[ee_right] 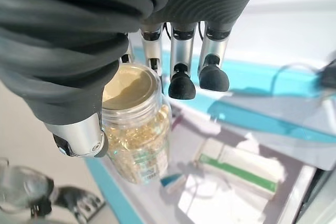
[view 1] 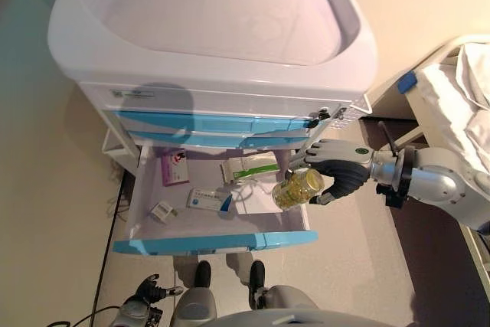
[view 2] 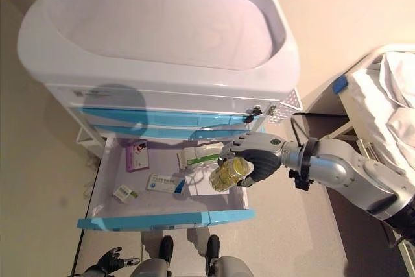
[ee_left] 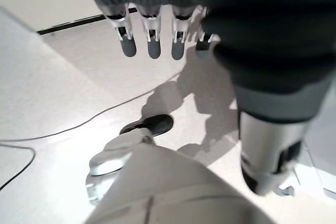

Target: Open the drawer and pick up the medicine

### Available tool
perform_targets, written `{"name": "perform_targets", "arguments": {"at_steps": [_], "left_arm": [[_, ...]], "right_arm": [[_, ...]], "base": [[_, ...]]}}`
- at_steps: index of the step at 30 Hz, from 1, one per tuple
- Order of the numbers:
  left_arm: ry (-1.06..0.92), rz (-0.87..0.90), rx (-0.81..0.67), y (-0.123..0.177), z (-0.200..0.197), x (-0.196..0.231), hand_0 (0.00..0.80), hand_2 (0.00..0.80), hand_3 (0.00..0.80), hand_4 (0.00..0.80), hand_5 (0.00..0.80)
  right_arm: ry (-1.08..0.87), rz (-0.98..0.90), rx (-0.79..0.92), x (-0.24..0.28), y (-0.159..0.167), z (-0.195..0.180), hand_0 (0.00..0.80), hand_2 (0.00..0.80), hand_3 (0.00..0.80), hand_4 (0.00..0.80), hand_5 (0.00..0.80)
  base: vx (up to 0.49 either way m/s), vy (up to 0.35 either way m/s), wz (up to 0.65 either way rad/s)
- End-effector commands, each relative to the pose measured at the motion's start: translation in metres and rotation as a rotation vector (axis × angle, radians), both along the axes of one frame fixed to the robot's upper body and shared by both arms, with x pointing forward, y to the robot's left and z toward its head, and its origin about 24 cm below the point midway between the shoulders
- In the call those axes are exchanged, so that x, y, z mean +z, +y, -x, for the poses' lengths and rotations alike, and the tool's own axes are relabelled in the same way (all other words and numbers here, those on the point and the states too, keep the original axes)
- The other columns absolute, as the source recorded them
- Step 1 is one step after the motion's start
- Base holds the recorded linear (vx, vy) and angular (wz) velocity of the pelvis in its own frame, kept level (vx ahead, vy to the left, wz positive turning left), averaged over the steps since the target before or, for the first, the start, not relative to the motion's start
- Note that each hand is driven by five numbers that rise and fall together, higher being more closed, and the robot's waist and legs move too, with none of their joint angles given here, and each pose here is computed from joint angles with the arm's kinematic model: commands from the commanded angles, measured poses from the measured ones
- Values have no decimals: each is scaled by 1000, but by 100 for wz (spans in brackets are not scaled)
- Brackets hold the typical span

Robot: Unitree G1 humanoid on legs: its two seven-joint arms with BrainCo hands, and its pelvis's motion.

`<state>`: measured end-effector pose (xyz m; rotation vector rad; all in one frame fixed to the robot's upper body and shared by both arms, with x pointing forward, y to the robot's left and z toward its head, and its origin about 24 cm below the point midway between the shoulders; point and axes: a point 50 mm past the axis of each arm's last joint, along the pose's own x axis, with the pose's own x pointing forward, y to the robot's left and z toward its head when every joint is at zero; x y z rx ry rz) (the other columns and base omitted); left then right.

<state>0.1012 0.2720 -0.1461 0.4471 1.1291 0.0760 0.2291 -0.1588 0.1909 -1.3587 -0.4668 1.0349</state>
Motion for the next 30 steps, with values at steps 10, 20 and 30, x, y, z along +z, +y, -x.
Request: {"name": "perform_targets", "arguments": {"at_steps": [10,20,30], "left_arm": [[89,27,-37,0,30,-7,0,0,0,0,0],[153,38,-9,2,54,-10,0,0,0,0,0],[203,18,54,19,75,-6,0,0,0,0,0]], "right_arm": [[21,-164,22,75,-4,11,800,800,800,800,800],[-106,-196,-151,119,-30,-18,800,800,800,800,800],[-249,-157,-468,159,-73,-69,800,800,800,800,800]], "base": [[28,12,-10],[29,0,4],[27,-15,14]]}}
